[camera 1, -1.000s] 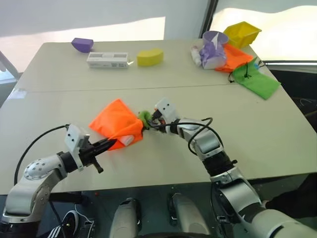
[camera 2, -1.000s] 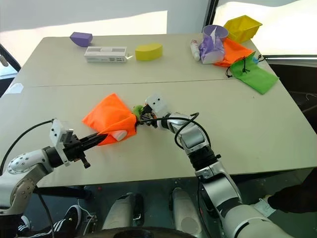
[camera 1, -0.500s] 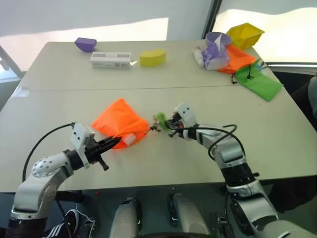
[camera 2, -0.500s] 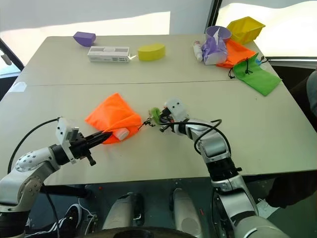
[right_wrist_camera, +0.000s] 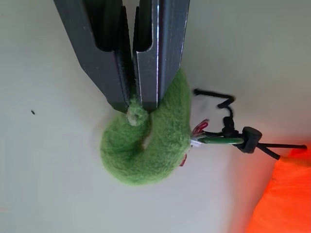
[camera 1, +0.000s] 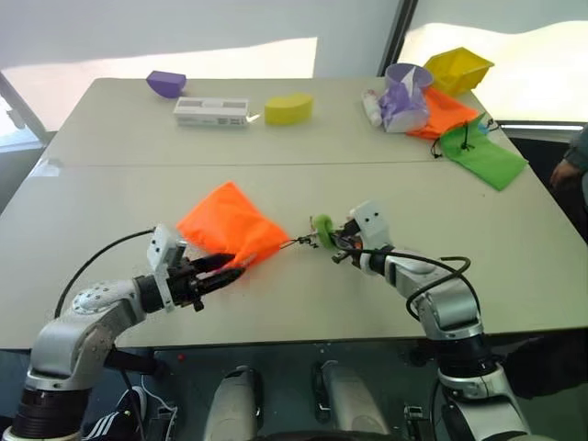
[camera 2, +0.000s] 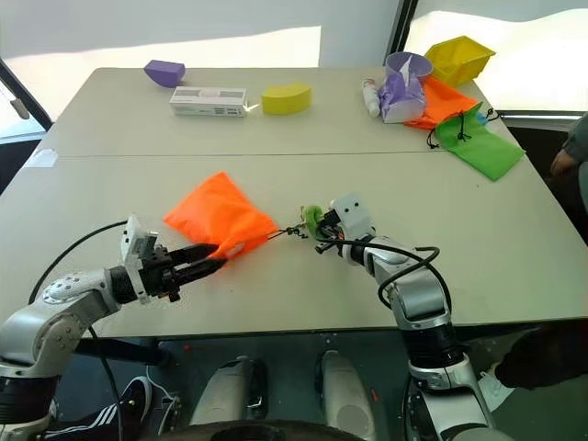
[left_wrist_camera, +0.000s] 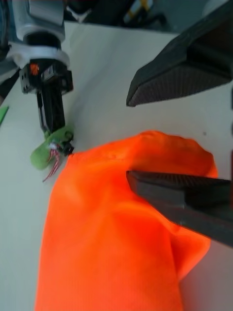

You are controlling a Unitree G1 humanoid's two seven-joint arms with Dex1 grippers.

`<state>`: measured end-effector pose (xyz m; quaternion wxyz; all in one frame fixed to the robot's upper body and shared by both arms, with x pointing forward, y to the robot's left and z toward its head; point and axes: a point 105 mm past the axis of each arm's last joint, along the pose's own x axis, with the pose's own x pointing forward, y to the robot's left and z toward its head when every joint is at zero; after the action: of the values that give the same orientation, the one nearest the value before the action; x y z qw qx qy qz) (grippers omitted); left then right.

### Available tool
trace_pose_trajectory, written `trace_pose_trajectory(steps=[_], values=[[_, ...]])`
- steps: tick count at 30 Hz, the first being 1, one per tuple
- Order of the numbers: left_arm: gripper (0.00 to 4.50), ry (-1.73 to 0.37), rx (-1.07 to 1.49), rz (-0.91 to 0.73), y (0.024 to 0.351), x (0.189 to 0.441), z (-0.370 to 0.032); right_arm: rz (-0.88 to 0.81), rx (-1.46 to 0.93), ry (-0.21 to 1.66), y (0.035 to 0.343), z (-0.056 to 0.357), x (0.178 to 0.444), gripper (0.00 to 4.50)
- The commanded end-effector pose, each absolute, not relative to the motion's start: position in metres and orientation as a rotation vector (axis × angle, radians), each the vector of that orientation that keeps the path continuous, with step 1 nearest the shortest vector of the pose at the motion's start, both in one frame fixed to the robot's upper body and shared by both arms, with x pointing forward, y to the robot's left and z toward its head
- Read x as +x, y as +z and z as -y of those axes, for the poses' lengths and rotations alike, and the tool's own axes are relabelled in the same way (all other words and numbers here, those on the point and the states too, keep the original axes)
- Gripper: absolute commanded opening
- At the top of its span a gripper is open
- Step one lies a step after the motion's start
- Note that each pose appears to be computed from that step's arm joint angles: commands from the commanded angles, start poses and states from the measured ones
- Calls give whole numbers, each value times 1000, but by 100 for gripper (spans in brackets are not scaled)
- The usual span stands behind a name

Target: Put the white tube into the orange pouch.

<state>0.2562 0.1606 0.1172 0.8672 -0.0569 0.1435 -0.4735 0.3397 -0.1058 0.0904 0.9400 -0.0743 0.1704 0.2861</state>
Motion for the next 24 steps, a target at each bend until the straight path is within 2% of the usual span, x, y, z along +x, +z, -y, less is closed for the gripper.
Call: trace_pose_trajectory(steps=[1, 4, 8, 16, 19, 24], values=[[226, -1030, -109, -201, 155, 262, -158, -361, -169, 546, 86, 114, 343, 0], [226, -1087, -48, -185, 171, 265, -157, -363, -176, 552, 83, 113, 343, 0], [226, -1149, -4, -171, 174, 280, -142, -355, -188, 552, 83, 110, 347, 0], [226, -1294, 214, -131, 155, 331, -82, -334, -205, 529, 82, 108, 355, 0], [226, -1287, 270, -181, 138, 345, -75, -322, -212, 523, 81, 106, 355, 0], [226, -1325, 367, -237, 120, 352, -75, -293, -213, 500, 81, 101, 354, 0]])
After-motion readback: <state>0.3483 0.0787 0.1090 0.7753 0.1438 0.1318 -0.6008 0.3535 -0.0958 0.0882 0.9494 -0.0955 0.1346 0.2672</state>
